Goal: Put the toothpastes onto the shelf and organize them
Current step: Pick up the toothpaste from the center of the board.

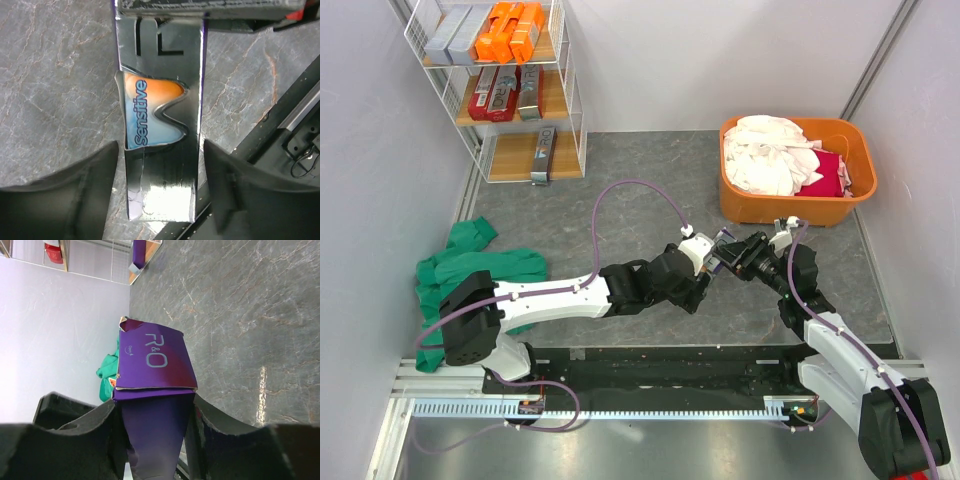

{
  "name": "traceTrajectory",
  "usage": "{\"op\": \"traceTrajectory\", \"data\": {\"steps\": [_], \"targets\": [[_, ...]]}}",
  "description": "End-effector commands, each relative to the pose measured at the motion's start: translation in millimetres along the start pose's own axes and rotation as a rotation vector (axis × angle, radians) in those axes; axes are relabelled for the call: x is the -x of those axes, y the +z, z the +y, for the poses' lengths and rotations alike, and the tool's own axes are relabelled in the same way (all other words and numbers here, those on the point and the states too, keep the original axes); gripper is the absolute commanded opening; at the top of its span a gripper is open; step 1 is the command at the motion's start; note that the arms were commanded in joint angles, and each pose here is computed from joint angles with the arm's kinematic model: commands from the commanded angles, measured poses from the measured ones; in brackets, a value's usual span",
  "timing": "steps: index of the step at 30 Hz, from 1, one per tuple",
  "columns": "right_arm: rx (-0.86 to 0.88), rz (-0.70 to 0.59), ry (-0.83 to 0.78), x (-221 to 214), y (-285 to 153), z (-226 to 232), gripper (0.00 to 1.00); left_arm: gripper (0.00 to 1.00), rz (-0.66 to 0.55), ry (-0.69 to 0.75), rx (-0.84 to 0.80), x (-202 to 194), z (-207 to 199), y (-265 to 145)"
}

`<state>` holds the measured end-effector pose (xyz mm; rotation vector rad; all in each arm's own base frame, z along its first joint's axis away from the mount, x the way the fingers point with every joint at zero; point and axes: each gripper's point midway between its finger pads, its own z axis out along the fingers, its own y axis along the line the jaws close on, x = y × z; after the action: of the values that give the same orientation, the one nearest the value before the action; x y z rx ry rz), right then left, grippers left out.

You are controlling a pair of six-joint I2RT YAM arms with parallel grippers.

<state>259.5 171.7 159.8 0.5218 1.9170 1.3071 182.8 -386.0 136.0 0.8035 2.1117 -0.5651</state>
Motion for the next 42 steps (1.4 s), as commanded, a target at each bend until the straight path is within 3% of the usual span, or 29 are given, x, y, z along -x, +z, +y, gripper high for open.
{"op": "traceTrajectory", "data": {"steps": [1, 3, 11, 15, 16, 18, 20, 22, 24, 25, 26, 28, 29, 33, 42], "targets": [[0.093, -0.019, -0.048, 5.2, -2.7, 22.1, 0.31, 0.94, -0.105, -0.036, 0.039, 27.7, 5.1, -8.9], [0.097, -0.02, -0.052, 5.5, -2.9, 23.4, 0.3, 1.0, -0.13, -0.047, 0.057, 36.1, 8.8, -12.9], [0.109, -0.022, -0.076, 8.9, -3.9, 31.6, 0.31, 1.0, -0.2, -0.197, -0.026, 79.4, 26.3, -29.3], [0.133, -0.041, -0.093, 13.6, -7.0, 42.6, 0.32, 1.0, -0.211, -0.341, -0.204, 89.7, 31.3, -37.6], [0.139, -0.048, -0.101, 15.6, -7.7, 46.1, 0.32, 1.0, -0.267, -0.385, -0.221, 104.6, 45.8, -40.7], [0.151, -0.066, -0.113, 20.0, -10.1, 52.8, 0.33, 1.0, -0.232, -0.499, -0.341, 92.5, 45.8, -42.4], [0.157, -0.099, -0.128, 26.9, -12.6, 60.3, 0.33, 1.0, -0.306, -0.622, -0.491, 109.6, 55.7, -55.7], [0.177, -0.138, -0.144, 34.4, -18.0, 72.0, 0.33, 1.0, -0.316, -0.723, -0.53, 89.9, 76.7, -51.5], [0.18, -0.191, -0.157, 43.6, -23.4, 79.2, 0.33, 1.0, -0.361, -0.79, -0.656, 87.1, 73.4, -63.3], [0.18, -0.206, -0.159, 47.1, -25.2, 82.9, 0.33, 1.0, -0.328, -0.85, -0.692, 79.7, 73.1, -59.8], [0.179, -0.231, -0.165, 52.0, -27.1, 86.2, 0.33, 1.0, -0.373, -0.826, -0.746, 82.6, 69.8, -66.6], [0.186, -0.253, -0.17, 58.3, -29.0, 94.2, 0.33, 1.0, -0.331, -0.874, -0.805, 72.5, 64.3, -62.5], [0.184, -0.268, -0.168, 61.9, -29.1, 96.1, 0.33, 1.0, -0.395, -0.835, -0.869, 82.8, 60.3, -74.8], [0.195, -0.325, -0.162, 75.3, -32.2, 108.1, 0.33, 1.0, -0.45, -0.842, -0.992, 86.0, 54.5, -87.7], [0.224, -0.395, -0.14, 91.6, -34.8, 122.6, 0.34, 1.0, -0.458, -0.83, -1.062, 92.9, 40.6, -90.0]]}}
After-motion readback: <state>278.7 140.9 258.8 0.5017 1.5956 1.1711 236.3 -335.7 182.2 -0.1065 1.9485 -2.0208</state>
